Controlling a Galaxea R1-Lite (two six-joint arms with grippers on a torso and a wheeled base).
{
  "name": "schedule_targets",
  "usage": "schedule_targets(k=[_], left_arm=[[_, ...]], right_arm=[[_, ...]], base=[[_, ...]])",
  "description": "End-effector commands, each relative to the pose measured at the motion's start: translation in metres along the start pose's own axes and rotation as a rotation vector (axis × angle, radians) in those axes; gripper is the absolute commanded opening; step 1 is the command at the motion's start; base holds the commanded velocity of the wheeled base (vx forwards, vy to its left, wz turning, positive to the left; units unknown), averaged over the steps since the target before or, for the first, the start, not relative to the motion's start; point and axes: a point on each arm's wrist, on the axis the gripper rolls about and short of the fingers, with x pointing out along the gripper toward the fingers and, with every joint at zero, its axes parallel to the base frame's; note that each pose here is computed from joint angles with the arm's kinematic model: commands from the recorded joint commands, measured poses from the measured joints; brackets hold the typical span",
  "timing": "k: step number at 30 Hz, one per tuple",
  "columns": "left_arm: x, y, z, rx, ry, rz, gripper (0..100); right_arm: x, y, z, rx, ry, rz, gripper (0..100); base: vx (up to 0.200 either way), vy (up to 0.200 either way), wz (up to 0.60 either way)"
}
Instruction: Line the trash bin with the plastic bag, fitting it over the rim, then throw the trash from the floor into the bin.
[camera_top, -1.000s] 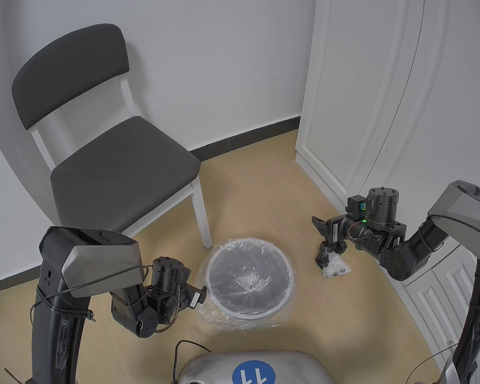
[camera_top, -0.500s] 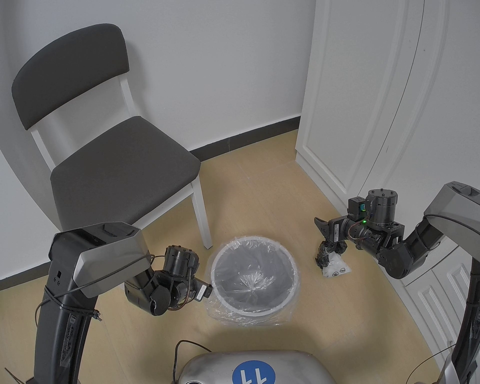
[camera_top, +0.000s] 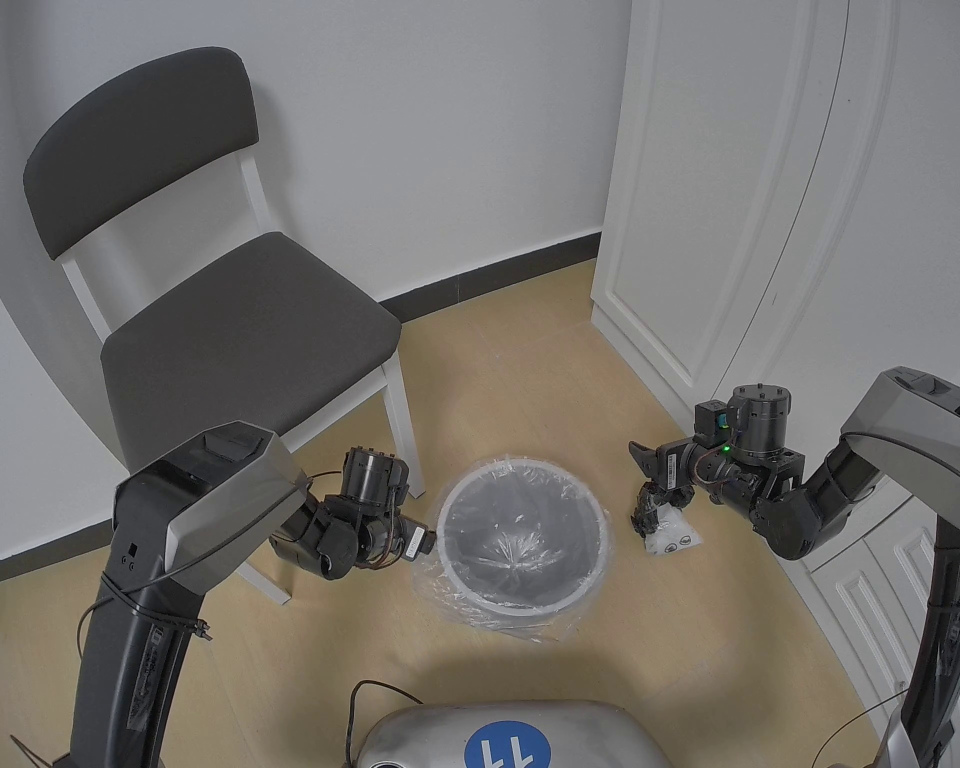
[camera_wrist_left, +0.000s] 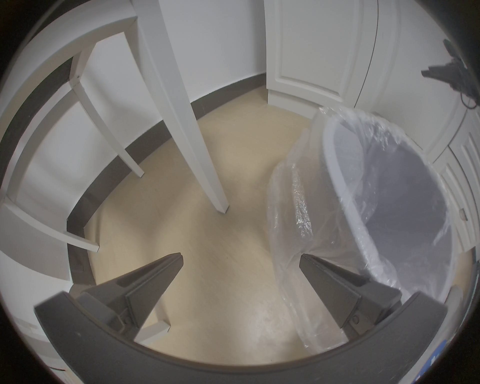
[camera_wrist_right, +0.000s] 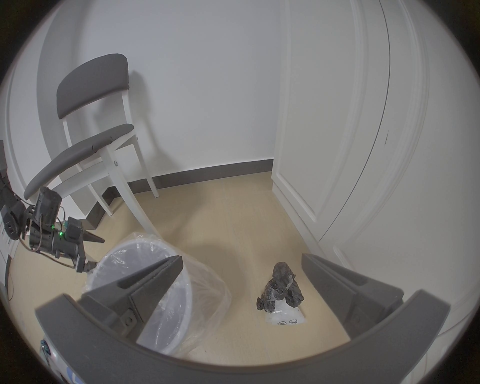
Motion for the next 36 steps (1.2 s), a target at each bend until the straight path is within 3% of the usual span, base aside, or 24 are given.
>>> schedule_targets(k=[1,8,13,20,31,36], left_arm=[[0.016,0.001,0.005,-0.012,-0.030,0.008,100],[0.027,0.006,0.013,-0.018,0.025,0.023,100],[0.045,0.004,0.005,-0.010,0.058,0.068,100],[0.045,0.003,0.005,-0.019,0.049,0.086,100],[-0.021,0.017,0.034,-0.046,-0.063,0.147,100],[-0.042,0.015,0.029,-0.042,-0.086,0.182,100]], right_arm=[[0.003,0.001,-0.006,-0.003,0.015,0.002,100],[0.003,0.005,-0.008,-0.014,0.022,0.012,100],[0.006,0.006,-0.013,-0.022,0.031,0.013,100],[0.006,0.007,-0.013,-0.023,0.032,0.014,100],[0.005,0.006,-0.012,-0.022,0.026,0.014,100],[0.003,0.007,-0.011,-0.021,0.026,0.015,100]], base=[[0.000,0.000,0.00],[0.000,0.000,0.00],[0.000,0.000,0.00],[0.000,0.000,0.00],[0.000,0.000,0.00],[0.000,0.000,0.00]])
